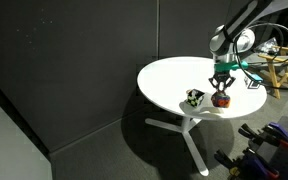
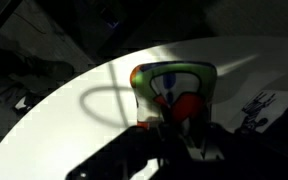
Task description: Pick up the block with a house image on top and move it to the left near the block with a letter image on top
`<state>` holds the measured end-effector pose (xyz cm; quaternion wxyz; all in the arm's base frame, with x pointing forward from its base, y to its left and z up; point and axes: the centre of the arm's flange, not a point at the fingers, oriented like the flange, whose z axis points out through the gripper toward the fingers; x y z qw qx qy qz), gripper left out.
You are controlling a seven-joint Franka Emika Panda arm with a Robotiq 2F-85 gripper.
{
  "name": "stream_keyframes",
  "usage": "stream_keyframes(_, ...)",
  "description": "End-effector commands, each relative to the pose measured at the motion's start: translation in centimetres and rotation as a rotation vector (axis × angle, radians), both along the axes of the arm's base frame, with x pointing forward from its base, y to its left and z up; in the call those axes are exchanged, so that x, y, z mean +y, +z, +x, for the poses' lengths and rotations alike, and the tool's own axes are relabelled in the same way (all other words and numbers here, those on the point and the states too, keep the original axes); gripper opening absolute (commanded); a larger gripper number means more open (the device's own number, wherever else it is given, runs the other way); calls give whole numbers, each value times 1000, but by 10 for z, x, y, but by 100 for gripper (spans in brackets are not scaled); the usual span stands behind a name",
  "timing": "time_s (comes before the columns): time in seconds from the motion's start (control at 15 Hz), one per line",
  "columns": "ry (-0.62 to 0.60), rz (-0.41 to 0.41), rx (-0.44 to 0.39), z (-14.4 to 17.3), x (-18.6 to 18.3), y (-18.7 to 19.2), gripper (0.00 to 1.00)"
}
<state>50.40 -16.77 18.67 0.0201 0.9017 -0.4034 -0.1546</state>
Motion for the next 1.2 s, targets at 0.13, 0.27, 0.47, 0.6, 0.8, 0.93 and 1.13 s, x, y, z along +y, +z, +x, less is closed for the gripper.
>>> stream_keyframes(0.13,-73,-12,-9,9,-3,-2,36)
stream_keyframes(0.27,-70,-15,-1,10,-3,-4,54)
stream_keyframes(0.47,-68,-19,2,11,-2,-7,79)
stream_keyframes(0.6,-61,-20,4,11,-1,-8,94)
stream_keyframes(0.8,-34,-19,3,9,-1,-6,100)
stream_keyframes(0.93,22,-19,-7,5,1,-3,100)
stream_keyframes(1.13,143,-36,-27,1,2,2,100)
